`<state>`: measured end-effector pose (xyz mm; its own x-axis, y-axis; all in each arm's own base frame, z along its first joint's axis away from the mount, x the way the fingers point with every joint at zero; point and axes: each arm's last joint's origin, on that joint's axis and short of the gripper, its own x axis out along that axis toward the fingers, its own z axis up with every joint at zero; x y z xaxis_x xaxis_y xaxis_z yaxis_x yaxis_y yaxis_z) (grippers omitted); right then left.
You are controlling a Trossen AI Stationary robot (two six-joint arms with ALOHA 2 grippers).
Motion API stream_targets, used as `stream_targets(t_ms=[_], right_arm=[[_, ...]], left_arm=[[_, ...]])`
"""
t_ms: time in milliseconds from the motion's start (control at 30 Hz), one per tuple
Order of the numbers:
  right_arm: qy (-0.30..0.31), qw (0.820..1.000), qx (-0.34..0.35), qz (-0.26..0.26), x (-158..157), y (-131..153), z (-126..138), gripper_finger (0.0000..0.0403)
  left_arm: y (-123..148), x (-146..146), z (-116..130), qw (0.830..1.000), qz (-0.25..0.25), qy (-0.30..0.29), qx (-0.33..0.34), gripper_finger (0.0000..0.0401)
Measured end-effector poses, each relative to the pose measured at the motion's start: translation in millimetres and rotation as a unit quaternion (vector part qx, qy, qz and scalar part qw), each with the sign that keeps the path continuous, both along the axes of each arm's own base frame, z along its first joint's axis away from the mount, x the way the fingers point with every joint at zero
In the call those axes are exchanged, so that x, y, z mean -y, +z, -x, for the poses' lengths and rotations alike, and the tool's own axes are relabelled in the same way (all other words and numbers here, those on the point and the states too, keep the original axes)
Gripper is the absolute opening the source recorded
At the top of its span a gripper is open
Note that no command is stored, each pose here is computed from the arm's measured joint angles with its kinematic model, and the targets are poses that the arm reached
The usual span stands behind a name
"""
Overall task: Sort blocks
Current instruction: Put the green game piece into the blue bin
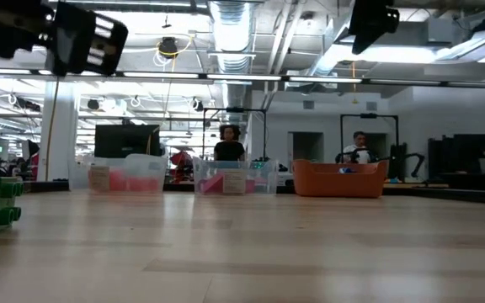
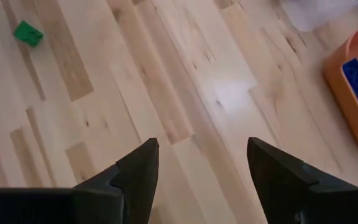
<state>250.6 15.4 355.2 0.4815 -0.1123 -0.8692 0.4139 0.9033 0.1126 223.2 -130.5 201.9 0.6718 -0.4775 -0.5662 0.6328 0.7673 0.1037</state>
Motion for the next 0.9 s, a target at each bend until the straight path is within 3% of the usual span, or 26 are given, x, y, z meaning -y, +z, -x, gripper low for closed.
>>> stream_targets(t_ms=[200, 400, 633, 733, 900], right_arm=[[0.003, 1.0, -0.004, -0.003, 7, 0, 0, 0.0248], [0.004, 1.0, -0.004, -0.007, 8, 0, 0, 0.0248], [0.01, 1.0, -0.006, -0.012, 7, 0, 0, 0.0248], [0.011, 1.0, -0.006, -0.012, 7, 0, 0, 0.0248], [0.021, 1.0, -0.006, -0.006, 7, 0, 0, 0.0248]], left_arm=[[-29, 12, -15, 0.999, -0.007, -0.024, -0.022, 0.0246], [-56, 15, -23, 0.997, -0.065, -0.019, -0.048, 0.0246], [-80, 17, -26, 0.993, -0.075, -0.022, -0.086, 0.0242], [-80, 17, -26, 0.993, -0.081, -0.013, -0.086, 0.0215], [-80, 17, -26, 0.992, -0.097, -0.02, -0.08, 0.0111]])
